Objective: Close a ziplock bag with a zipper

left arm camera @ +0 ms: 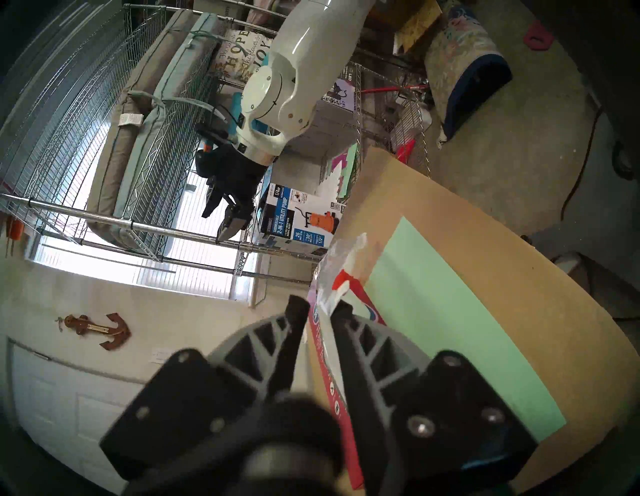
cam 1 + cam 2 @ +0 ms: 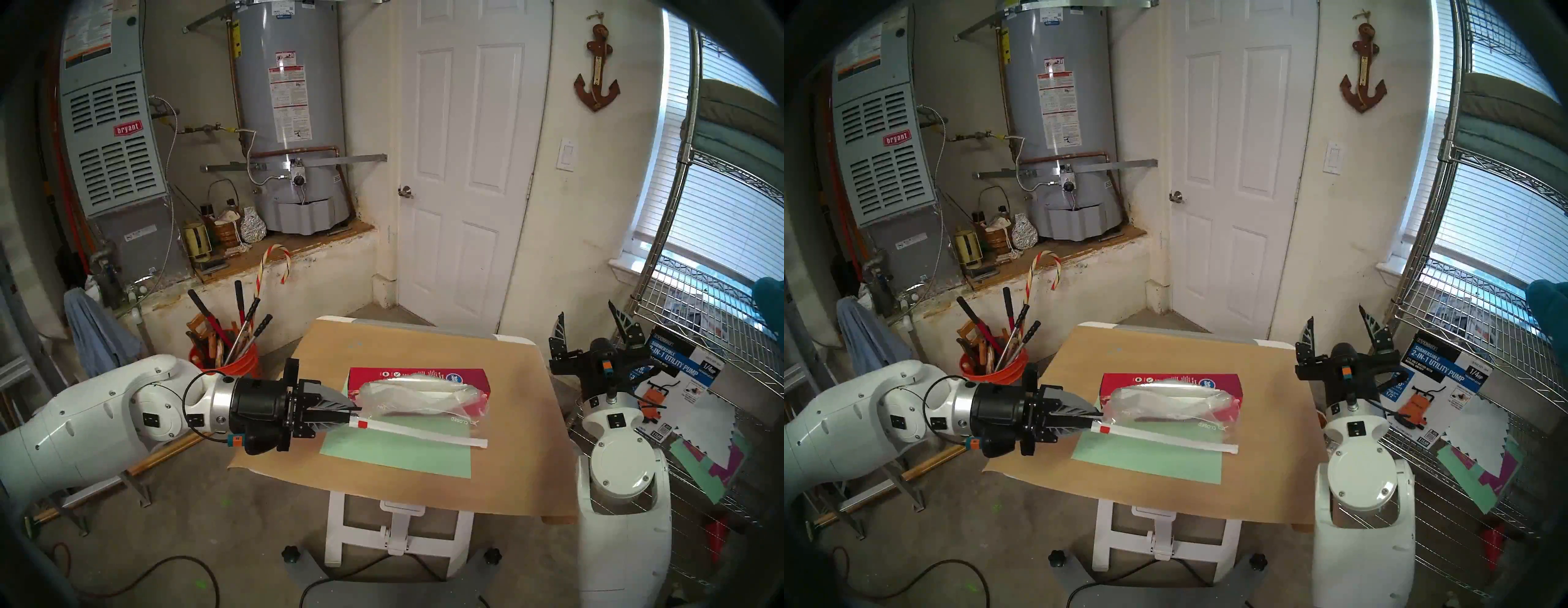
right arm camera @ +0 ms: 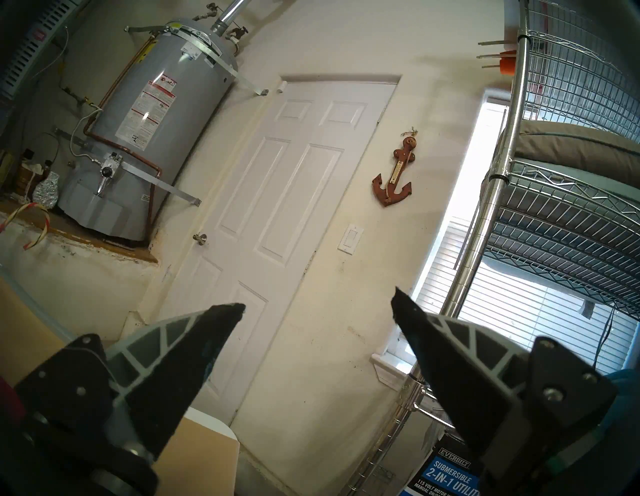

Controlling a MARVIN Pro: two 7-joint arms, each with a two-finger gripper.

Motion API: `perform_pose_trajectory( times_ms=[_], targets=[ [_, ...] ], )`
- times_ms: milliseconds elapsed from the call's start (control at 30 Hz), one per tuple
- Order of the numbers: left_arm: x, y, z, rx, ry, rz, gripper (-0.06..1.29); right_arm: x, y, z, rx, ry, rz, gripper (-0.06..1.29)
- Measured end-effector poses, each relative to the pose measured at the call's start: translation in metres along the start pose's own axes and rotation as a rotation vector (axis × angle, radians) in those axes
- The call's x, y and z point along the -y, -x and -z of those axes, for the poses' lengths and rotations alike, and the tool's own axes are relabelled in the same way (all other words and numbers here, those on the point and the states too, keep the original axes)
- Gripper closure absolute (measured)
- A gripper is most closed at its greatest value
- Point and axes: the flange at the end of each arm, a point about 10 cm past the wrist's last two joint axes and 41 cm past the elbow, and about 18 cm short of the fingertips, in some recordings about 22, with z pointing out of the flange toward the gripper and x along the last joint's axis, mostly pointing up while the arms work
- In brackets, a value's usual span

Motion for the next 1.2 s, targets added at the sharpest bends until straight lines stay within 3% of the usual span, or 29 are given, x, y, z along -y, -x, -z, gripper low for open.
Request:
perform_pose_trajectory(
  times_ms=[467,600,800,933,1200],
  targets=[
    [0.000,-0.001,0.000,-0.009,-0.003,-0.001,0.86,0.000,0.000,0.000,0.000,0.000,0.000,0.00],
    [0.001,-0.001,-0.002,-0.011,-0.004,-0.002,1.06,0.000,0.000,0.000,0.000,0.000,0.000,0.00],
    [0.001,0.001,-0.004,0.003,-0.007,0.016,1.13,0.000,0.000,0.000,0.000,0.000,0.000,0.00],
    [0.001,0.001,-0.008,0.013,-0.021,0.071,1.26,0.000,0.000,0.000,0.000,0.000,0.000,0.00],
    [0.012,-0.001,-0.015,0.000,-0.123,0.240,1.26,0.000,0.000,0.000,0.000,0.000,0.000,0.00]
  ],
)
